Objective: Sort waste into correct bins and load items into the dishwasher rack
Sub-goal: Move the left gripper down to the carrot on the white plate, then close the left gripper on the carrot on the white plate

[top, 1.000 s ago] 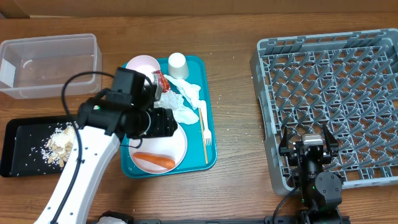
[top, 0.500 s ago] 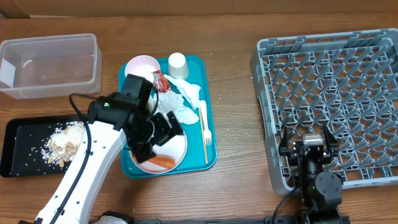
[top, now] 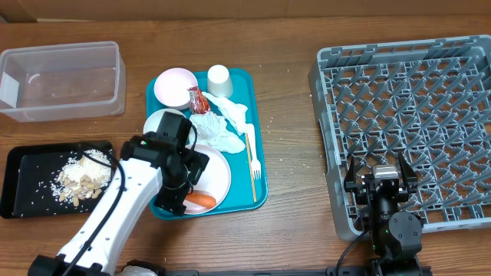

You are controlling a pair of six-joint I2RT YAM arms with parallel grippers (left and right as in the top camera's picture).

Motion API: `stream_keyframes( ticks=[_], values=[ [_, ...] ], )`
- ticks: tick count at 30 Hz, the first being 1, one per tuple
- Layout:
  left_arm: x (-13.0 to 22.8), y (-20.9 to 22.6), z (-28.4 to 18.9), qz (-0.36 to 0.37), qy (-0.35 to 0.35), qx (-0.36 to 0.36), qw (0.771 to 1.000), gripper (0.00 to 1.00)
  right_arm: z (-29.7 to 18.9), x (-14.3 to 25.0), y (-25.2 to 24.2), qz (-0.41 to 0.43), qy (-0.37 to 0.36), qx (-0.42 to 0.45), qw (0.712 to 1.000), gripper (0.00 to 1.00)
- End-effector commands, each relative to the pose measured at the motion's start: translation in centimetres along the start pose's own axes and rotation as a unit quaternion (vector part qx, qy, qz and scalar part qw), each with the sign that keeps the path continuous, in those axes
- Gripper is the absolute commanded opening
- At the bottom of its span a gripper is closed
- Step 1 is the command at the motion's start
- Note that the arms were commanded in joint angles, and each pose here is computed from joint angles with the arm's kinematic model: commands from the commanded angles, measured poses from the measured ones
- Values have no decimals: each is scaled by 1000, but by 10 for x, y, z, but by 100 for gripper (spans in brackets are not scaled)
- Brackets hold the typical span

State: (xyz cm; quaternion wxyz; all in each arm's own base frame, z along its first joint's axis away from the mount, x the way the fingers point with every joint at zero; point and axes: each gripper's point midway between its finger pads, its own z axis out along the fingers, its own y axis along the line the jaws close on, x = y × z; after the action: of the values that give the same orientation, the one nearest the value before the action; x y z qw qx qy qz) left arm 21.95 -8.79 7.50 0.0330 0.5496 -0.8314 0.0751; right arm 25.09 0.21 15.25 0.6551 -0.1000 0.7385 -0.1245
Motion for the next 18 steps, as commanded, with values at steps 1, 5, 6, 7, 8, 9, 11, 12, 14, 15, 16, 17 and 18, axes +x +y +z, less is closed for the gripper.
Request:
stream_keyframes(
  ticks=[1,5,6,7,8,9,11,12,14,15,16,17,18],
  values=[
    [-5,9,19,-30,-9,-5,999,100,1,4,-1,0,3,4,1000,100],
    [-9,7,32,-28,-17,12,999,100,1,4,-1,0,3,4,1000,100],
    [-10,7,36,-28,-18,16,999,100,1,4,-1,0,3,4,1000,100],
    [-10,6,38,-27,-18,20,999,100,1,4,-1,0,3,4,1000,100],
    [-12,5,41,-26,-21,26,999,100,1,4,-1,0,3,4,1000,100],
    [-13,4,43,-26,-26,29,999,100,1,4,-1,0,3,4,1000,100],
    [-19,5,46,-26,-41,31,998,100,1,4,-1,0,3,4,1000,100],
    [-21,7,48,-30,-45,30,998,100,1,4,-1,0,3,4,1000,100],
    [-21,9,52,-36,-46,29,998,100,1,4,-1,0,3,4,1000,100],
    [-22,9,52,-36,-47,29,998,100,1,4,-1,0,3,4,1000,100],
    [-22,9,52,-36,-47,30,998,100,1,4,-1,0,3,4,1000,100],
    [-22,9,52,-36,-47,31,998,100,1,4,-1,0,3,4,1000,100],
    [-22,9,52,-35,-47,31,998,98,1,4,-1,0,3,4,1000,100]
  ],
)
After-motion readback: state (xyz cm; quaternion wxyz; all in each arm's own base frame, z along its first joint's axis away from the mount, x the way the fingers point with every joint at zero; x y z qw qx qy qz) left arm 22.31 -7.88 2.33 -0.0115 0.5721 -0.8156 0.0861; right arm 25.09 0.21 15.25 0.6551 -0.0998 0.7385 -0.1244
